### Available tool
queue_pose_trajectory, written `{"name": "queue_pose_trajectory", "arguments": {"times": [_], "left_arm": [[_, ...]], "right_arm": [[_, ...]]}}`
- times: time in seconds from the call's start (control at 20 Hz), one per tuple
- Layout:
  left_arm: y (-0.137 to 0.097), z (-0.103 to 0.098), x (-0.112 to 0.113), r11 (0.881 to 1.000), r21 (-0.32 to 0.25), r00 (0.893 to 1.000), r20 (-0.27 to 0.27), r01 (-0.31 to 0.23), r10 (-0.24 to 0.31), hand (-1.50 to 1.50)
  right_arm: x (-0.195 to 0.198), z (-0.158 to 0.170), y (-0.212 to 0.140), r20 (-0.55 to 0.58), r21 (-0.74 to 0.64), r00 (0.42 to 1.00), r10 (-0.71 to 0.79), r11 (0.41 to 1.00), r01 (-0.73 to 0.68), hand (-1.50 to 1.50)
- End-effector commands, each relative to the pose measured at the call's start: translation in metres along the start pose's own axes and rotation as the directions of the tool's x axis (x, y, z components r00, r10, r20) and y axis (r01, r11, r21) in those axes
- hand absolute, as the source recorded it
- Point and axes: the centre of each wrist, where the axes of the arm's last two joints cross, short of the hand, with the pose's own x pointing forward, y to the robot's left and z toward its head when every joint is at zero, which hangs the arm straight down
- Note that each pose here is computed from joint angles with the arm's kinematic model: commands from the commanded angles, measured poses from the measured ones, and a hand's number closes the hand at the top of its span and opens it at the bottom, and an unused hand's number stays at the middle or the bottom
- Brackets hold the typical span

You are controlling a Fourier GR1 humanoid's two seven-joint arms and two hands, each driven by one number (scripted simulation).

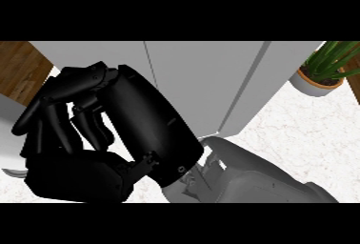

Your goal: Pick up the wine, place it into the cabinet and close the cabinet

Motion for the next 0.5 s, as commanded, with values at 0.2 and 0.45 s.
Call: {"name": "queue_pose_trajectory", "arguments": {"times": [0.2,0.45], "left_arm": [[0.011,-0.009,0.015,1.0,-0.03,0.997,0.077,0.008,-0.006,-1.5],[0.018,-0.007,0.013,1.0,0.0,0.996,0.092,-0.003,0.003,-1.5]], "right_arm": [[-0.012,-0.057,-0.031,-0.106,0.192,0.994,-0.023,0.981,0.043,1.5],[-0.042,-0.055,-0.025,-0.309,0.509,0.949,0.065,0.854,0.107,1.5]]}}
